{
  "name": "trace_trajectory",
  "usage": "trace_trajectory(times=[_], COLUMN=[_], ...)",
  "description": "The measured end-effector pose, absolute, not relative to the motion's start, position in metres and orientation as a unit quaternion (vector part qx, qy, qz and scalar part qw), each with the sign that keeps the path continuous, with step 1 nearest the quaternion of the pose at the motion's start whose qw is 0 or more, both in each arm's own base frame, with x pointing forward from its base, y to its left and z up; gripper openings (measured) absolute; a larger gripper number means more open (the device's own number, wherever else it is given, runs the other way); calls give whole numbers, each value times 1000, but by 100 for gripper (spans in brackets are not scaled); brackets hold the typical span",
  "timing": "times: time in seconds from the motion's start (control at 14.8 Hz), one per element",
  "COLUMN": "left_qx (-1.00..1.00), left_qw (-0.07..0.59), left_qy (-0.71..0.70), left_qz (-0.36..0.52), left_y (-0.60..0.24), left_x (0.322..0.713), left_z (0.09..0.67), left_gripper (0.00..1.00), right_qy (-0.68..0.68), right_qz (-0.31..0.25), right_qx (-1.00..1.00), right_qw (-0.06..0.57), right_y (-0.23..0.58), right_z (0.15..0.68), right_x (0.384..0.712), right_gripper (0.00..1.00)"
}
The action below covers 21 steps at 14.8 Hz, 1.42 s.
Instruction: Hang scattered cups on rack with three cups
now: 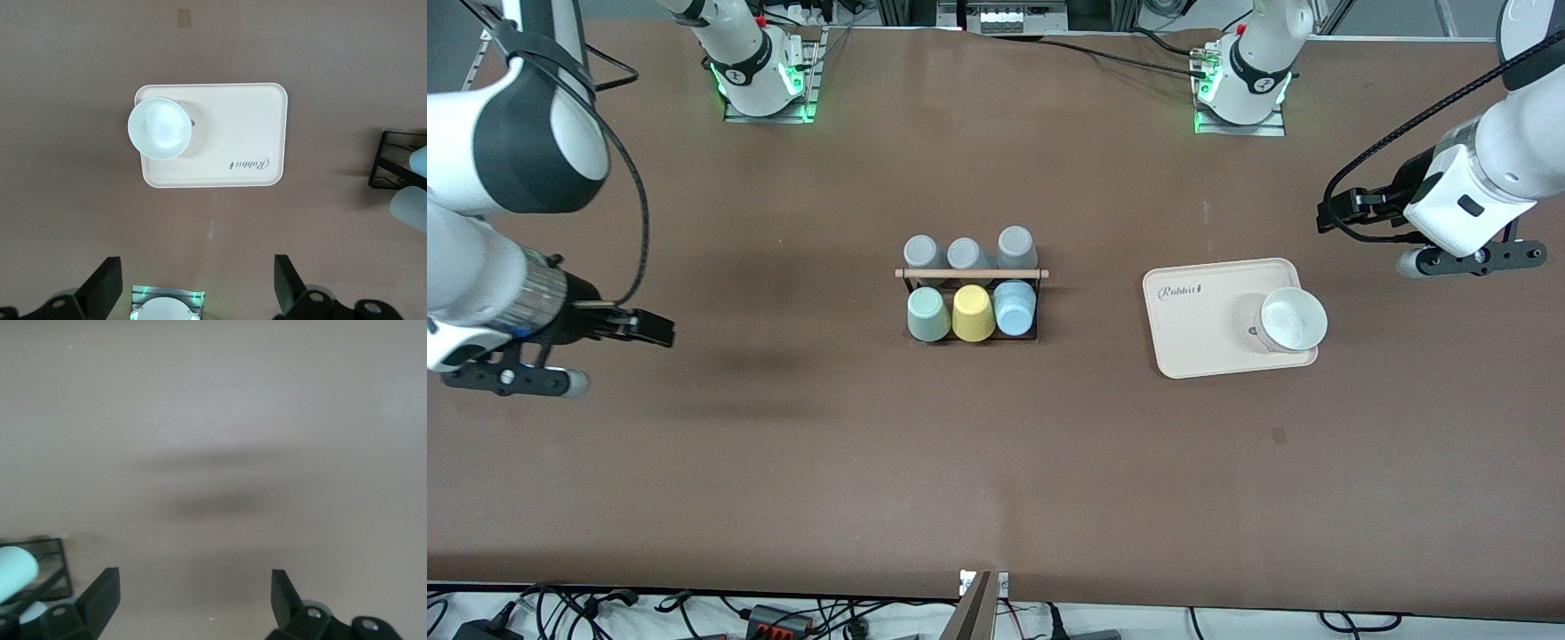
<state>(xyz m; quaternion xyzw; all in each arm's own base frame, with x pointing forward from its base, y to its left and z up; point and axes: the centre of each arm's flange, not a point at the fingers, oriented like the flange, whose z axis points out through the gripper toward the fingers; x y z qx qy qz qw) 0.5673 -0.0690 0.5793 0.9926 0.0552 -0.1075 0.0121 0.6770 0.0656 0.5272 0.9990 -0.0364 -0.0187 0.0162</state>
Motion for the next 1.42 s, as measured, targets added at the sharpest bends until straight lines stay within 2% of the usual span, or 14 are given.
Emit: trace_trajectory(times=[0.47, 0.74, 1.08, 1.42], left_qx=[993, 993, 993, 992], left_qw=[12, 12, 12, 12], left_qy=[55, 55, 55, 55], left_qz=[-108, -108, -108, -109], left_y=[-69, -69, -69, -69], left_x=[567, 567, 567, 567], left_z=[579, 579, 579, 579], left_gripper=[100, 100, 100, 100], right_qy=[-1, 6, 7, 8], right_qz=[12, 19, 20, 32], right_qx=[1000, 1000, 1000, 999], right_qw=[20, 20, 18, 15], right_y=[-5, -15, -16, -17], right_z=[571, 587, 581, 559], right_x=[666, 656, 634, 589], right_gripper=[100, 100, 100, 100])
